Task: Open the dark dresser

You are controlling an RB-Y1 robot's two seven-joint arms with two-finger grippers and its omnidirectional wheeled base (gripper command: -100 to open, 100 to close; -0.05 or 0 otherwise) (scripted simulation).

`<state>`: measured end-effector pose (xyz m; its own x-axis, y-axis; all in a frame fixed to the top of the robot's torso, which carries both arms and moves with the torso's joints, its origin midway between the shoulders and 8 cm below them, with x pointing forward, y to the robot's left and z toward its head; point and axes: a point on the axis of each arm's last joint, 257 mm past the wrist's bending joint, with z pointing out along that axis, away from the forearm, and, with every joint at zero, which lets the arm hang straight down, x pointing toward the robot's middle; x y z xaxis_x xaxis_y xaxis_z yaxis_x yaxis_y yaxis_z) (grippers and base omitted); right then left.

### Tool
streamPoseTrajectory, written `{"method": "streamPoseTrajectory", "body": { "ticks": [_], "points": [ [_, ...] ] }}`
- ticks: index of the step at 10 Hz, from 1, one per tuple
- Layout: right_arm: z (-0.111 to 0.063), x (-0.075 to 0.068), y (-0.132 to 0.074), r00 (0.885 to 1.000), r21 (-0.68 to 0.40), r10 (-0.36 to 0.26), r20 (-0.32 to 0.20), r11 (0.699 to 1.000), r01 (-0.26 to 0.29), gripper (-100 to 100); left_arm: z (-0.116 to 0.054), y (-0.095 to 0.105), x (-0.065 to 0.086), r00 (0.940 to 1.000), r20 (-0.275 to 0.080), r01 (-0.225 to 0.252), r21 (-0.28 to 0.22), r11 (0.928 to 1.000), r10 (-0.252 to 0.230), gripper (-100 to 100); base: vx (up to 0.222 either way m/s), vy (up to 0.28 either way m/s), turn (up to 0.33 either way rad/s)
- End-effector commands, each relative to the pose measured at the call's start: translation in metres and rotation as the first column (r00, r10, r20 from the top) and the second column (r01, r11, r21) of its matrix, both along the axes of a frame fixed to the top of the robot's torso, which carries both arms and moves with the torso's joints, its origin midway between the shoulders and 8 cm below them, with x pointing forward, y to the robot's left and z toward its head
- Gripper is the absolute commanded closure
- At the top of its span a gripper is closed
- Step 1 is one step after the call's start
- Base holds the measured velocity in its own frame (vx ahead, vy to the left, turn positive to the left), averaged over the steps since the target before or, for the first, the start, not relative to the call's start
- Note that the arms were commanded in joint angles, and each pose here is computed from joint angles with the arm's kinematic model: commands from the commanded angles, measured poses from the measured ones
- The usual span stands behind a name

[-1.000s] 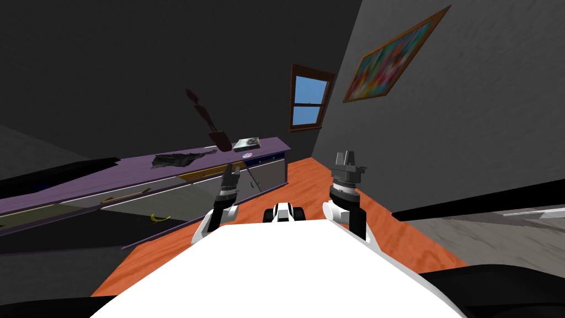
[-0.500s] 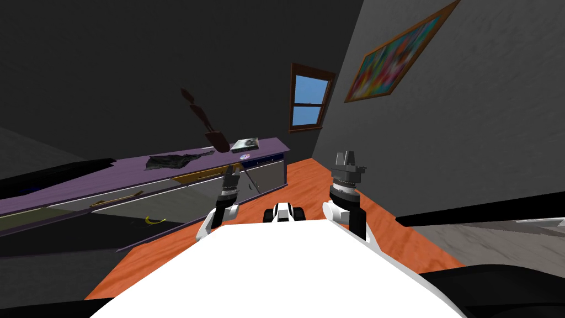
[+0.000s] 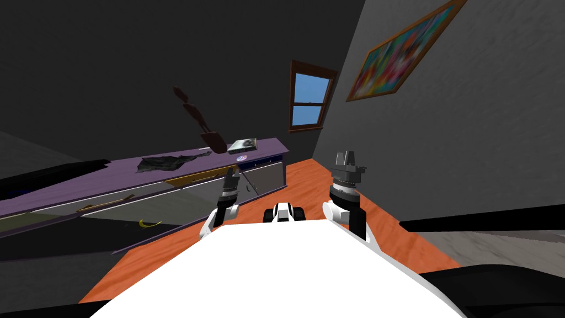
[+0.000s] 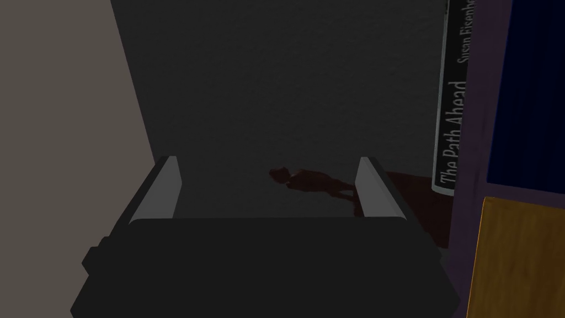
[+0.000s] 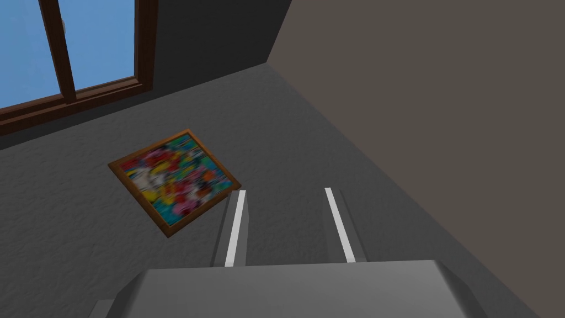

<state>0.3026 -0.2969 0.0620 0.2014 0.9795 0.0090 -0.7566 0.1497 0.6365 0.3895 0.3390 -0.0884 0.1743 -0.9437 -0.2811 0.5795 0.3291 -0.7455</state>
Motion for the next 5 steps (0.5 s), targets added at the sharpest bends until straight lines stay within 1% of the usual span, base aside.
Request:
{"method": "streamPoseTrajectory", "body": {
  "ticks": [1, 2, 3, 4, 5],
  "points": [
    [0.000, 0.000, 0.000, 1.000, 0.000, 0.000, 0.000, 1.000, 0.000, 0, -0.011, 0.008, 0.002, 1.0000, 0.000, -0.007, -0.004, 1.0000, 0.007, -100, 0.067, -0.061, 0.014],
    [0.000, 0.000, 0.000, 1.000, 0.000, 0.000, 0.000, 1.000, 0.000, 0, -0.014, 0.012, 0.002, 0.9999, 0.011, -0.010, -0.006, 0.9999, 0.010, -100, 0.054, -0.060, 0.018],
    [0.000, 0.000, 0.000, 1.000, 0.000, 0.000, 0.000, 1.000, 0.000, 0, -0.019, 0.014, 0.003, 0.9999, -0.001, -0.013, -0.009, 0.9999, 0.013, -100, 0.040, -0.037, 0.011],
    [0.000, 0.000, 0.000, 1.000, 0.000, 0.000, 0.000, 1.000, 0.000, 0, -0.023, 0.018, 0.004, 0.9998, 0.006, -0.017, -0.013, 0.9998, 0.017, -100, 0.040, -0.028, 0.017],
    [0.000, 0.000, 0.000, 1.000, 0.000, 0.000, 0.000, 1.000, 0.000, 0, -0.027, 0.019, 0.004, 0.9998, -0.002, -0.019, -0.015, 0.9997, 0.019, -100, 0.041, -0.025, 0.011]
  ]
}}
